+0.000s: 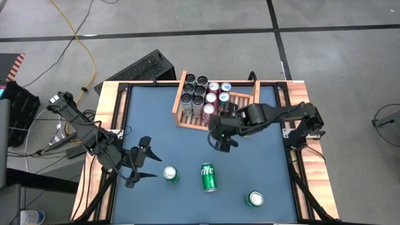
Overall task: Place canned beverage on shelf
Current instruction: Put the blue soda can on the shelf aligned with the other blue soda can
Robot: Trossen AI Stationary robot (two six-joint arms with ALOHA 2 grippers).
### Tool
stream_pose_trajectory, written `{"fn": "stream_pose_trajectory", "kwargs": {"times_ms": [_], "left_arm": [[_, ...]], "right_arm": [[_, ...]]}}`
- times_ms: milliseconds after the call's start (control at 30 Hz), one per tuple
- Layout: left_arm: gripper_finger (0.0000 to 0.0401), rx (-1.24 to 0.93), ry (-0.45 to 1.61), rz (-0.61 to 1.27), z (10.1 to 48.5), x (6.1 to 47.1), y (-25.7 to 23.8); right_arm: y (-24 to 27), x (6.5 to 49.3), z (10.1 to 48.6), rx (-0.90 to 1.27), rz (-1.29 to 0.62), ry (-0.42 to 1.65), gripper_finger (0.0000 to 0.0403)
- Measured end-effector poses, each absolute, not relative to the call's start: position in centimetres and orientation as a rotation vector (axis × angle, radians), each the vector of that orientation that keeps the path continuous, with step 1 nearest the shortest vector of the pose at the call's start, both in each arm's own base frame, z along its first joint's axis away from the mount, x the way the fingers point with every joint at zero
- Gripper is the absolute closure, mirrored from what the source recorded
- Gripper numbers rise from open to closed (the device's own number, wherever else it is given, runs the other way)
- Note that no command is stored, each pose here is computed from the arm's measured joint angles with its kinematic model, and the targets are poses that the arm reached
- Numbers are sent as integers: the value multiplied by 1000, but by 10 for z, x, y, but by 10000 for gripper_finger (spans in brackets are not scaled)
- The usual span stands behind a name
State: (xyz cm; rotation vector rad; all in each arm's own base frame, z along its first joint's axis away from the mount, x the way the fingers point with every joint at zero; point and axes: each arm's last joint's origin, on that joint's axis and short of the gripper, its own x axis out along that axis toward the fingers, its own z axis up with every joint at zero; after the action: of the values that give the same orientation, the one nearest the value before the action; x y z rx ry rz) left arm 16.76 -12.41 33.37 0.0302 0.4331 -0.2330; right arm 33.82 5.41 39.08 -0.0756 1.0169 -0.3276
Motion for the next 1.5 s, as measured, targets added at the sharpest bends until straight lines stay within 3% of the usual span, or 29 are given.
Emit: {"fn": "stream_pose_trajectory", "kwargs": {"times_ms": [467, 833, 1067, 1333, 1500], "left_arm": [[140, 49, 431, -236, 334, 168, -124], [140, 56, 429, -237, 334, 168, -124], [140, 49, 432, -235, 334, 168, -124], [140, 54, 439, -235, 333, 167, -124], [140, 54, 438, -235, 333, 167, -124]], "right_arm": [[-2, 276, 339, 150, -514, 920, 184], [-51, 299, 290, 165, -548, 982, 184], [-78, 305, 281, 169, -567, 983, 184], [-85, 305, 277, 187, -539, 953, 184], [-83, 300, 256, 194, -539, 1016, 184]]}}
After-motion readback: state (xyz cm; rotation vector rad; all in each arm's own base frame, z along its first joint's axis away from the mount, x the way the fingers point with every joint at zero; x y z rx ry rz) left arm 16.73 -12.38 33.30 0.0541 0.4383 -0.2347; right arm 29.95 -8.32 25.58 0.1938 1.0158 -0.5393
